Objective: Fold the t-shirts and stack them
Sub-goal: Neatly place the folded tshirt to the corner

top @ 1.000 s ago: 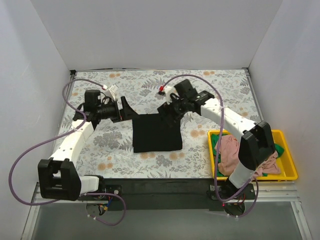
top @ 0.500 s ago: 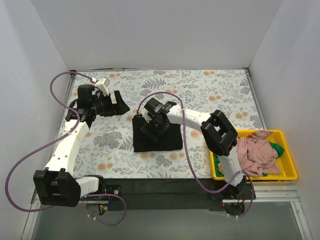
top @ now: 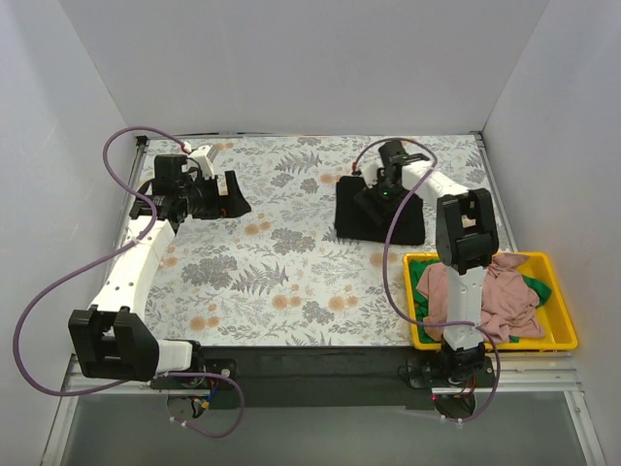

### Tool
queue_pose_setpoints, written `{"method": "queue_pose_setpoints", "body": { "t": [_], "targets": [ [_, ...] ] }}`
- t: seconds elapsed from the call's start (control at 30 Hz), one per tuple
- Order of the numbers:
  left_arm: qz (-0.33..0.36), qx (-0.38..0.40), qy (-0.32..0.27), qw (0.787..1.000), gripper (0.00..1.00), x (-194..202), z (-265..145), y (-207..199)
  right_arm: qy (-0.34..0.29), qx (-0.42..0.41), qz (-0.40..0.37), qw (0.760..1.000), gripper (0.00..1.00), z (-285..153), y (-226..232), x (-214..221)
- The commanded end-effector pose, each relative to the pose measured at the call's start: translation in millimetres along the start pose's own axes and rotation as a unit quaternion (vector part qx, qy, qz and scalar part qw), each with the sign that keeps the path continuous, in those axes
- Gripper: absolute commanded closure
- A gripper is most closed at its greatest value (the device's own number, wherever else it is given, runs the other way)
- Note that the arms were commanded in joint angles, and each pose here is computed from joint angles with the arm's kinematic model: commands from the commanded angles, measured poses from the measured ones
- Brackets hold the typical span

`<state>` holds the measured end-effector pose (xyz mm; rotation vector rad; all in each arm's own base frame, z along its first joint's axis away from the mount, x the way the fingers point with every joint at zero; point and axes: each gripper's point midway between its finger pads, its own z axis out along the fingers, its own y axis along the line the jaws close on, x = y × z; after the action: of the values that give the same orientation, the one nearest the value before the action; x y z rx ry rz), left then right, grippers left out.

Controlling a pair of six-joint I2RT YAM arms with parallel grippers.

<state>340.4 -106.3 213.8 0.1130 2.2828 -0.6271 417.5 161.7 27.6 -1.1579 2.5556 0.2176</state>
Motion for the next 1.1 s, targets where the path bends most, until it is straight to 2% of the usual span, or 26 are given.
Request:
{"method": "queue_pose_setpoints", "body": {
  "t": [0.0, 0.13, 0.3, 0.6, 0.77, 0.9, 1.07],
  "targets": [
    [0.015, 0.012, 0.005, 1.000, 0.11, -4.5, -6.4, -5.7, 0.067, 0.012, -0.037, 0.997, 0.02, 9.2, -58.4, 53.0],
    [0.019, 0.016, 0.025, 0.999, 0.11, 3.8, -5.7, -5.1, 0.075, 0.020, -0.039, 0.996, 0.02, 1.3, -124.0, 89.1],
    [0.013, 0.017, 0.042, 0.999, 0.11, 14.4, -1.3, -1.6, 0.081, 0.039, -0.055, 0.994, 0.02, -1.0, -178.5, 107.4],
    [0.011, 0.025, 0.065, 0.998, 0.11, 21.2, 6.0, 1.7, 0.090, 0.054, -0.070, 0.992, 0.02, 3.9, -220.0, 120.6],
    [0.011, 0.025, 0.065, 0.998, 0.11, 23.0, 6.1, 2.1, 0.036, 0.084, -0.035, 0.995, 0.02, -22.2, -229.1, 87.0],
    [0.012, 0.027, 0.054, 0.998, 0.11, 19.4, 1.5, -1.6, -0.034, 0.126, 0.001, 0.991, 0.02, -81.8, -221.0, 35.4],
    [0.015, 0.030, 0.038, 0.999, 0.11, 13.1, -6.0, -6.0, -0.097, 0.149, 0.063, 0.982, 0.02, -139.9, -195.3, 1.1]
  ]
}}
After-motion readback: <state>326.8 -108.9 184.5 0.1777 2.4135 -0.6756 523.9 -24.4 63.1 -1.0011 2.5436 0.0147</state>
